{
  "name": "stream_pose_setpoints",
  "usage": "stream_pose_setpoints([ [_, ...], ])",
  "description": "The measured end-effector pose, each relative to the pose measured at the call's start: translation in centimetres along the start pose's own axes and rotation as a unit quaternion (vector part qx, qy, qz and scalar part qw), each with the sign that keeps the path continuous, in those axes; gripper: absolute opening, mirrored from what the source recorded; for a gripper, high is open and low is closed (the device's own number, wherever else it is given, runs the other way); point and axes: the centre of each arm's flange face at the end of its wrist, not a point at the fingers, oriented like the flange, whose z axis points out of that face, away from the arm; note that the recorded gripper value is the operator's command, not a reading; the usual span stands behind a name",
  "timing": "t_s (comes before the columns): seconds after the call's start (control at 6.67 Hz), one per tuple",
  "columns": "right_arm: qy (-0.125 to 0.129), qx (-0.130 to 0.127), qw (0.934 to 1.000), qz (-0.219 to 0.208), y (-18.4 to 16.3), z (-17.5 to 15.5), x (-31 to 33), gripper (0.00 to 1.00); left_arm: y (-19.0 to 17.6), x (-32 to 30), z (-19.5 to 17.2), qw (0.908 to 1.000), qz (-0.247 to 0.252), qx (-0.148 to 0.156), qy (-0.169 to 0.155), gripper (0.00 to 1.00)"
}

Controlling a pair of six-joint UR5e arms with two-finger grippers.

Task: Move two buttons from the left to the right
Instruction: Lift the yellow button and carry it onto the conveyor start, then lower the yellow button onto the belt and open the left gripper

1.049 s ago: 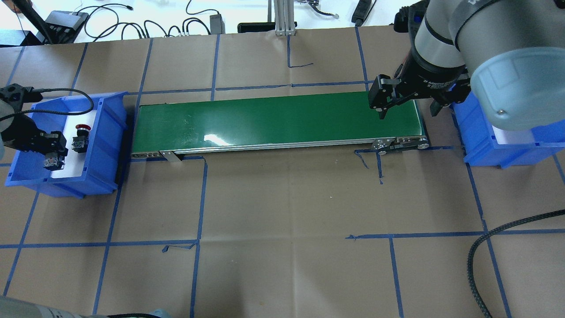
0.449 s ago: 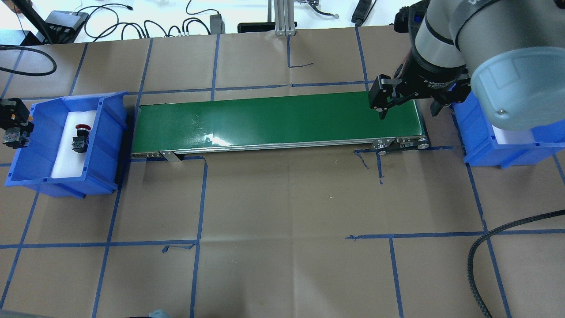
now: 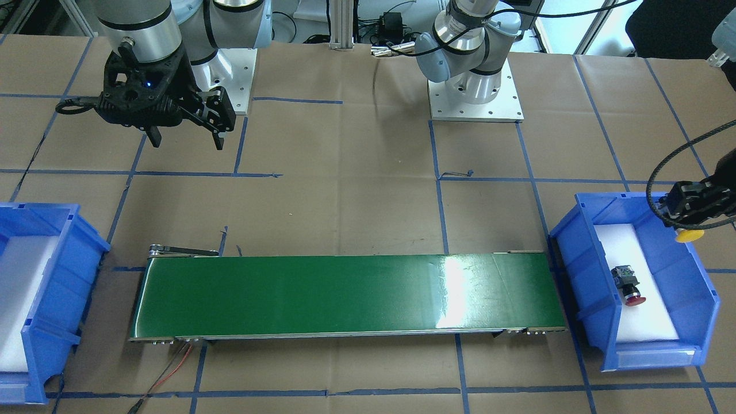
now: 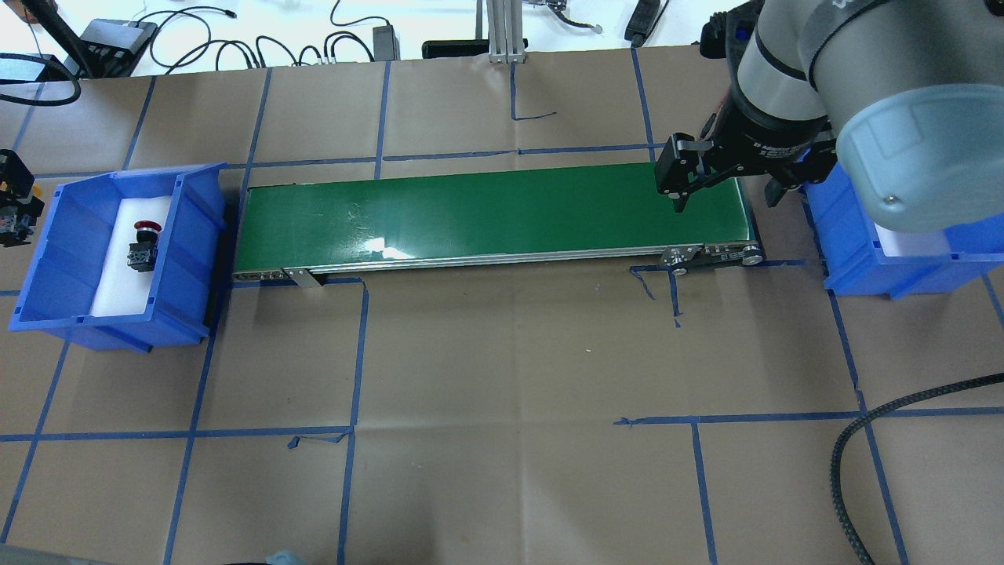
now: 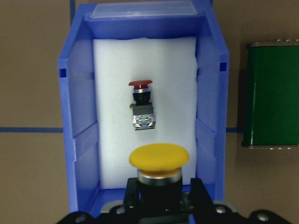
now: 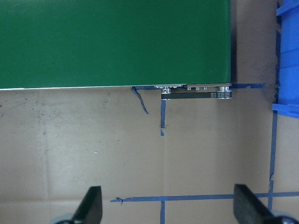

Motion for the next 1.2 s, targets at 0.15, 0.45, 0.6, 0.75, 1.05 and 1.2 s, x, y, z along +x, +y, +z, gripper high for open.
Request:
stream_pose_setpoints([
  [0.15, 0.0, 0.0, 1.0, 0.0, 0.0, 0.0, 0.0, 1.0, -1.2, 3.9, 0.3, 1.0, -0.001, -0.002, 0.0, 0.06],
  [0.45, 0.0, -0.001, 1.0, 0.0, 0.0, 0.1, 0.0, 1.0, -3.3, 11.8, 2.1, 1.0, -0.001, -0.004, 0.001, 0.06],
  [0.6, 0.0, -0.001, 1.0, 0.0, 0.0, 0.1, 0.0, 1.0, -4.3, 14.9, 4.1, 1.0, -0.003, -0.001, 0.0, 0.06],
  [0.75, 0.0, -0.001, 1.0, 0.0, 0.0, 0.1, 0.0, 1.0, -5.2, 17.3, 6.4, 1.0, -0.001, -0.002, 0.001, 0.06],
  [1.05, 0.0, -0.002, 1.0, 0.0, 0.1, 0.2, 0.0, 1.0, -5.7, 19.2, 10.8, 0.9998, 0.008, -0.017, 0.004, 0.06],
  [1.2, 0.001, -0.003, 1.0, 0.0, 0.1, 0.3, 0.0, 1.0, -5.4, 19.4, 13.0, 0.9997, 0.015, -0.017, 0.004, 0.07],
])
